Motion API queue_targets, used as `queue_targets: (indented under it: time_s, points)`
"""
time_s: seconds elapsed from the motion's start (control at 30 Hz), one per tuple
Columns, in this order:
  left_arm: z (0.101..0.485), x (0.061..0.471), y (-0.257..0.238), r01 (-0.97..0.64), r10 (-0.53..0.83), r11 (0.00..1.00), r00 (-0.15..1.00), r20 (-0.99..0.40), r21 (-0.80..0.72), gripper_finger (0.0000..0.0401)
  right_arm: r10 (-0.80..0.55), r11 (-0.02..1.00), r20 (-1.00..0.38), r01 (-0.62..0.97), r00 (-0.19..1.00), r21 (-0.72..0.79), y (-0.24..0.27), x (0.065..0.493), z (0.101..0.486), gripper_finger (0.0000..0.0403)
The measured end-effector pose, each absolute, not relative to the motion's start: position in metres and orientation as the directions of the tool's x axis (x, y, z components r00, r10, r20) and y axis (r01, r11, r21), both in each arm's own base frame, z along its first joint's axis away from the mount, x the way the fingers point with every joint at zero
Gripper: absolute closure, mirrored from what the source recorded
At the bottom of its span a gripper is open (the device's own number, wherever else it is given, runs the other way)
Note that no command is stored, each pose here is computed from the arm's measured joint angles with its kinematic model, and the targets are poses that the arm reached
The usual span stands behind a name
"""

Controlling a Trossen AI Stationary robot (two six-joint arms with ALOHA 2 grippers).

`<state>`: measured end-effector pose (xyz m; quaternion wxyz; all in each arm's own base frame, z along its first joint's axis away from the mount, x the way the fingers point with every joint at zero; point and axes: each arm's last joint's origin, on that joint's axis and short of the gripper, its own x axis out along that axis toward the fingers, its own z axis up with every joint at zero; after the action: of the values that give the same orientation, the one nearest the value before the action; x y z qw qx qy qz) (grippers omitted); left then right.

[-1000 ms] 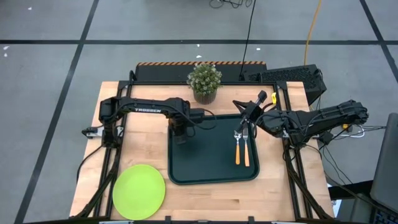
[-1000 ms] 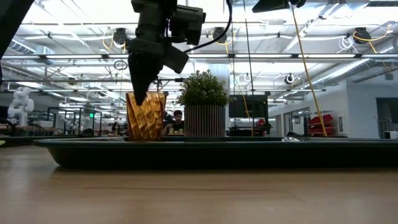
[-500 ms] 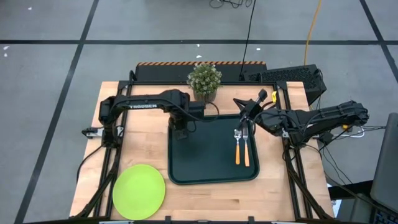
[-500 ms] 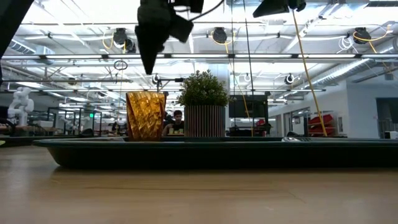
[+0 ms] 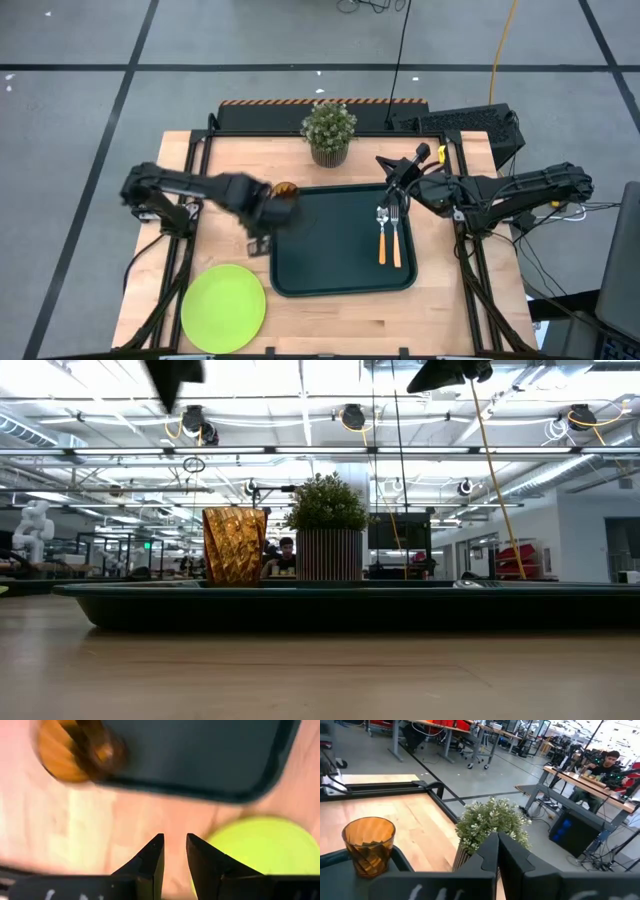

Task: Pick and place plate/cup/fork/spoon on tray
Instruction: Put the plate on the serving tray

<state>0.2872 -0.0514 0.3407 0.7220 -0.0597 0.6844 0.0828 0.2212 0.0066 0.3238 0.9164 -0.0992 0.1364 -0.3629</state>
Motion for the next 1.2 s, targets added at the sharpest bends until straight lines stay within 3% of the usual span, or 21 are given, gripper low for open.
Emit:
queue_targets:
  time_s: [0.17, 0.37, 0.57, 0.77, 0.9, 1.03, 1.13, 1.2]
  points:
    - [0.318, 0.256, -0.086, -0.277, 0.029, 0.96, -0.038, -0.999, 0.038, 0.0315, -0.689, 0.722, -0.175, 0.647, 0.703, -0.244, 0.007, 0.221, 0.324, 0.0403]
    - [0.297, 0.231, -0.127, -0.38, 0.037, 0.924, -0.051, -0.998, 0.053, 0.0315, -0.649, 0.761, -0.184, 0.621, 0.738, -0.189, 0.008, 0.223, 0.324, 0.0403]
    - [0.292, 0.221, -0.165, -0.43, 0.019, 0.903, 0.014, -1.0, 0.011, 0.0315, -0.595, 0.803, -0.201, 0.583, 0.778, -0.12, 0.01, 0.224, 0.322, 0.0403]
    - [0.28, 0.211, -0.169, -0.454, 0.068, 0.89, 0.05, -0.996, 0.038, 0.0315, -0.473, 0.877, -0.256, 0.477, 0.843, -0.05, 0.013, 0.226, 0.308, 0.0403]
    - [0.275, 0.218, -0.176, -0.505, -0.013, 0.86, 0.121, -0.993, -0.073, 0.0315, -0.407, 0.908, -0.294, 0.418, 0.865, -0.029, 0.017, 0.226, 0.297, 0.0403]
    - [0.269, 0.226, -0.192, -0.519, -0.067, 0.842, 0.177, -0.982, -0.151, 0.0315, -0.191, 0.981, -0.307, 0.177, 0.932, -0.074, 0.031, 0.228, 0.288, 0.0403]
    - [0.272, 0.229, -0.21, -0.429, -0.166, 0.862, 0.263, -0.95, -0.269, 0.0316, 0.11, 0.991, -0.202, -0.124, 0.973, -0.058, 0.05, 0.231, 0.283, 0.0403]
    - [0.278, 0.232, -0.217, -0.363, -0.216, 0.868, 0.341, -0.915, -0.34, 0.0316, 0.332, 0.94, -0.084, -0.337, 0.94, -0.061, 0.063, 0.232, 0.28, 0.0403]
